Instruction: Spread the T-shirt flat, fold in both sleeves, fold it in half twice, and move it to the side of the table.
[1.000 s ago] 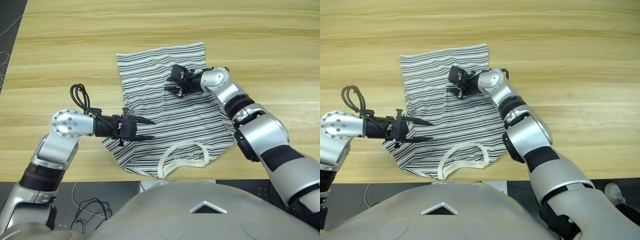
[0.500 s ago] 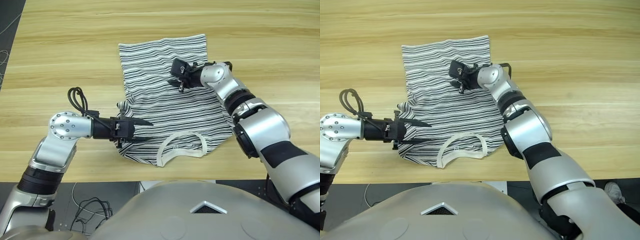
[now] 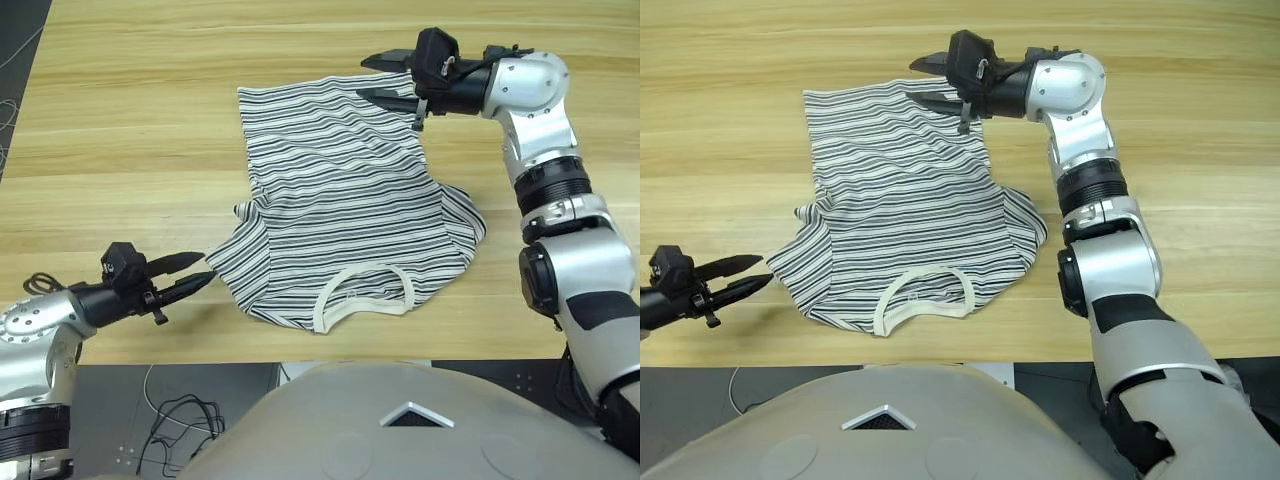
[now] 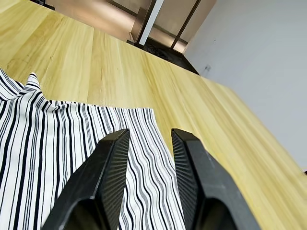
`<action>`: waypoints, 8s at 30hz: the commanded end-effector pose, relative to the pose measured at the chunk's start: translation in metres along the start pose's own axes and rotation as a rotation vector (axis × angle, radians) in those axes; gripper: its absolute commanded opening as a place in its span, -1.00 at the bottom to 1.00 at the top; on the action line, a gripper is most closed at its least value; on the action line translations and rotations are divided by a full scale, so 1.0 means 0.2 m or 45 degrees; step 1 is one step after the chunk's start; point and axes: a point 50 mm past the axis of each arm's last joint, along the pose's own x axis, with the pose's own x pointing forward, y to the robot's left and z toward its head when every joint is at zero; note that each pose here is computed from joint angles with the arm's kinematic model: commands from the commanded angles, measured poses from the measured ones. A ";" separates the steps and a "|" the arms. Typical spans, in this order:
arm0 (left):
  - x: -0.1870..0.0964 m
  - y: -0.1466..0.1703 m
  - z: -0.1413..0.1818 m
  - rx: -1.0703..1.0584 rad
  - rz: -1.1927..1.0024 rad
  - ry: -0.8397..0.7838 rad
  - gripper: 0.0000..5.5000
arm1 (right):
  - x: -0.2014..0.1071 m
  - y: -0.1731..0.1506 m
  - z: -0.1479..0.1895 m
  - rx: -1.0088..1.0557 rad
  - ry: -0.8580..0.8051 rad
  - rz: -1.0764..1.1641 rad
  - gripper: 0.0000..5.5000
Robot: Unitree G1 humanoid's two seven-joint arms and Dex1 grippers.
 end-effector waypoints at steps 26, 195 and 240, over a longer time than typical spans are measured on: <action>0.03 0.04 -0.22 -0.406 -0.021 -0.010 0.11 | -0.03 0.06 0.08 -0.029 -0.028 0.052 -0.42; 0.45 0.01 0.58 -0.009 -0.217 -0.605 -0.46 | -0.41 0.42 -0.01 0.815 0.502 0.456 -0.95; 0.47 0.01 0.59 0.002 -0.267 -0.624 -0.46 | -0.58 0.15 -0.14 0.537 0.731 0.047 -0.69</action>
